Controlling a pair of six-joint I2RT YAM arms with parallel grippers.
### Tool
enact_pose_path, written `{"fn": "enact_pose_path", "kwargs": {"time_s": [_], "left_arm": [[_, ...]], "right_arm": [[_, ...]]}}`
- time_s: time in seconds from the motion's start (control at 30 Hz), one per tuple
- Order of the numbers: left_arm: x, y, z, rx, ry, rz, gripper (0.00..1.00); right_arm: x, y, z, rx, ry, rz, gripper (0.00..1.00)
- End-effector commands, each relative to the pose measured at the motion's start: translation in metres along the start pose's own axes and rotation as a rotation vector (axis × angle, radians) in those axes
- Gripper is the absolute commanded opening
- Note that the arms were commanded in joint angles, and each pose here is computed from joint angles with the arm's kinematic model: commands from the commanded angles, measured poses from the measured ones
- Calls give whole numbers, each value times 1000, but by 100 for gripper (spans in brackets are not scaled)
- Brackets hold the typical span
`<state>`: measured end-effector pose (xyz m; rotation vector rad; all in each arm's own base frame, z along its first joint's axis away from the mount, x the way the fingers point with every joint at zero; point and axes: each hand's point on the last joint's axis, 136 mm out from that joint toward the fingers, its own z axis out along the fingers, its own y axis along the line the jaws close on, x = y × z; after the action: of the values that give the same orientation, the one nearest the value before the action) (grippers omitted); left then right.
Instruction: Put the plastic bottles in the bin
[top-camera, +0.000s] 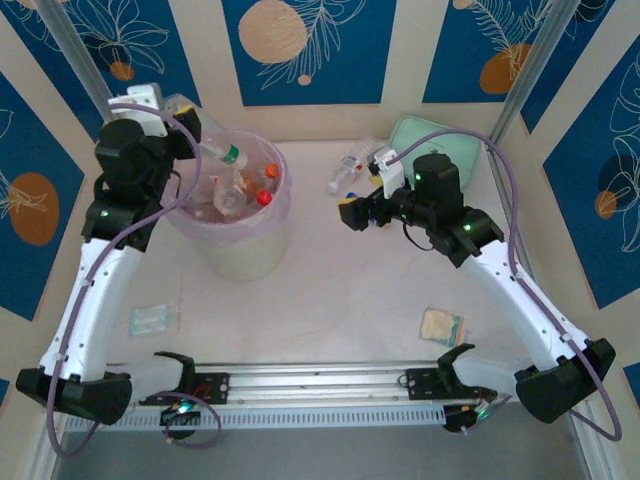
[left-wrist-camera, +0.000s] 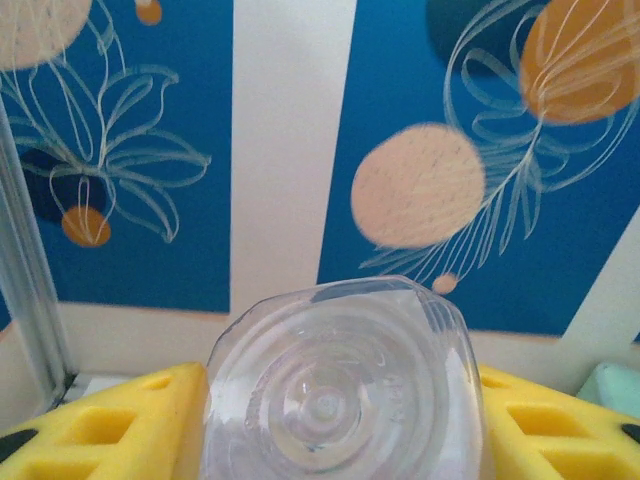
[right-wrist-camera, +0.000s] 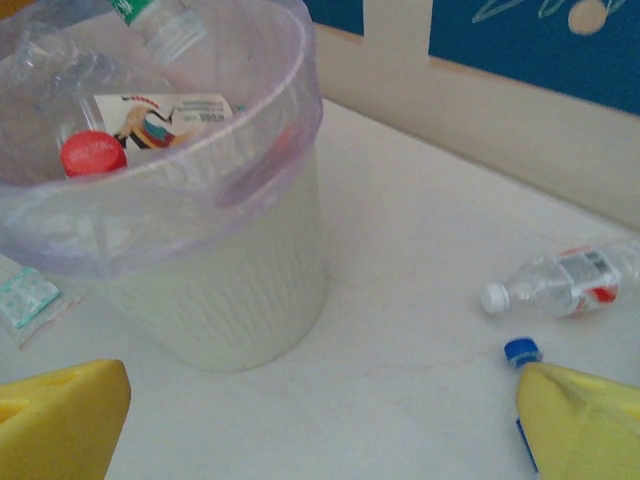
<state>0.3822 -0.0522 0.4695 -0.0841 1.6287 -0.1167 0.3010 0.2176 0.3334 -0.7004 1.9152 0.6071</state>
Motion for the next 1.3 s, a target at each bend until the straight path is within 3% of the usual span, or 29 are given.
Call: {"fn": "enact_pose_path", "kwargs": {"time_s": [0.0, 0.23, 0.53, 0.7, 0.93, 1.27], "left_arm": [[13, 9, 18, -46, -17, 9, 22], [83, 18, 40, -106, 155, -160, 19], [170, 30, 47, -168, 440, -164, 23], [197, 39, 36, -197, 481, -150, 28], [208, 21, 23, -124, 463, 72, 28], [254, -2, 20, -75, 604, 324, 26]], "right_arm": [[12, 2, -5, -17, 31, 44, 99], [23, 0, -5, -3, 65, 54, 100], [36, -3, 0, 8, 96, 69, 100], [41, -5, 2, 13, 106, 76, 100], [51, -7, 11, 11, 129, 92, 100], [54, -9, 14, 18, 138, 111, 99]]}}
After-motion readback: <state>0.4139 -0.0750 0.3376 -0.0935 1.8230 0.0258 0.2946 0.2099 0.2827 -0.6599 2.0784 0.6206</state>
